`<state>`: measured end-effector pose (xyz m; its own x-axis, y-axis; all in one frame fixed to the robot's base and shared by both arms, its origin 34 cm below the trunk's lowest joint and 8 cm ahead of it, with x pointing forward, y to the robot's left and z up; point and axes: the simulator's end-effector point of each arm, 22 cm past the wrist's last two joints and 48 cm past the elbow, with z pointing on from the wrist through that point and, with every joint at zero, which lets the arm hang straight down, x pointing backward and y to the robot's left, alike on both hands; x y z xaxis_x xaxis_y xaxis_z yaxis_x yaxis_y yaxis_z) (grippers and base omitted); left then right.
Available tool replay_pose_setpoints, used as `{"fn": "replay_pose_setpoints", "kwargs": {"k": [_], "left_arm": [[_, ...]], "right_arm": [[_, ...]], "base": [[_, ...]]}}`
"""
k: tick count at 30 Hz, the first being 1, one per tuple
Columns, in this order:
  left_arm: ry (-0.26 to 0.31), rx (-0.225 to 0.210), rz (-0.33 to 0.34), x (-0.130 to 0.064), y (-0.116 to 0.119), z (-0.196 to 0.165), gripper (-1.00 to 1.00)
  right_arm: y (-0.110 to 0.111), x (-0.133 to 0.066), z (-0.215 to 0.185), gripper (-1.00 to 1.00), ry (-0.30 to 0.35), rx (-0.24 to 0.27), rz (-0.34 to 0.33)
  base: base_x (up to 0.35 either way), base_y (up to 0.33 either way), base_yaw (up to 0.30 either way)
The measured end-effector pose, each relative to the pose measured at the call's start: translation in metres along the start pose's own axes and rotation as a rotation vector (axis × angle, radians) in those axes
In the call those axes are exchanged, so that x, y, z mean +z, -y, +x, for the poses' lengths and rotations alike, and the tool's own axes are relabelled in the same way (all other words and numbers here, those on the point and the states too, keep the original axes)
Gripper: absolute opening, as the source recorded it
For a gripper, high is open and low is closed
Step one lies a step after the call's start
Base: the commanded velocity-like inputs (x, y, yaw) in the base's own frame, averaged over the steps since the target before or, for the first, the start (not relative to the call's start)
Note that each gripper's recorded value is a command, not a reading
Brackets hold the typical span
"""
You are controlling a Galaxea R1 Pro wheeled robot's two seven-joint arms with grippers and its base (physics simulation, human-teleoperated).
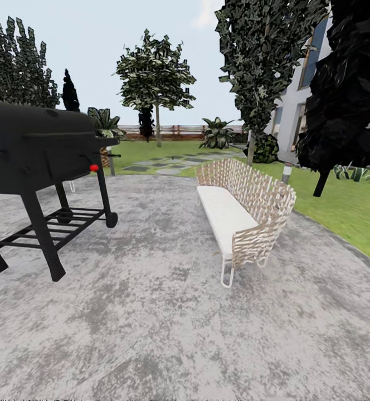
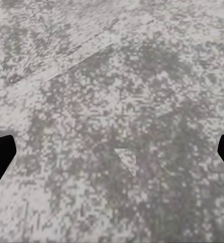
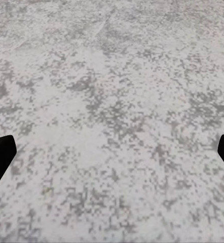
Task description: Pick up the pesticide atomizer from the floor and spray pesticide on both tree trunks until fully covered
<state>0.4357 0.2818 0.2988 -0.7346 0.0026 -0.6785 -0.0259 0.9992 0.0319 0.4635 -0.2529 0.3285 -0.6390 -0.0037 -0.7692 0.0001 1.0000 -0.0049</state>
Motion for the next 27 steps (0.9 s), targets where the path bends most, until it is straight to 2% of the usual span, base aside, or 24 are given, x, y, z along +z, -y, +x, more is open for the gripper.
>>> {"fn": "replay_pose_setpoints", "kwargs": {"k": [8, 18, 27], "left_arm": [[-0.005, 0.0, 0.0, 0.01, 0.0, 0.017, 1.0], [-0.001, -0.003, -0.005, 0.013, -0.002, 0.02, 1.0], [0.0, -0.028, -0.022, 0.013, -0.008, 0.019, 1.0]], "right_arm": [[0.0, 0.008, 0.019, 1.0, -0.006, 0.0, -0.001], [0.0, 0.01, 0.024, 1.0, -0.007, 0.0, -0.001], [0.0, 0.01, 0.023, 1.0, -0.006, 0.0, -0.001]], "base": [[0.0, 0.0, 0.148], [0.005, 0.0, 0.012], [0.271, 0.0, 0.0]]}}
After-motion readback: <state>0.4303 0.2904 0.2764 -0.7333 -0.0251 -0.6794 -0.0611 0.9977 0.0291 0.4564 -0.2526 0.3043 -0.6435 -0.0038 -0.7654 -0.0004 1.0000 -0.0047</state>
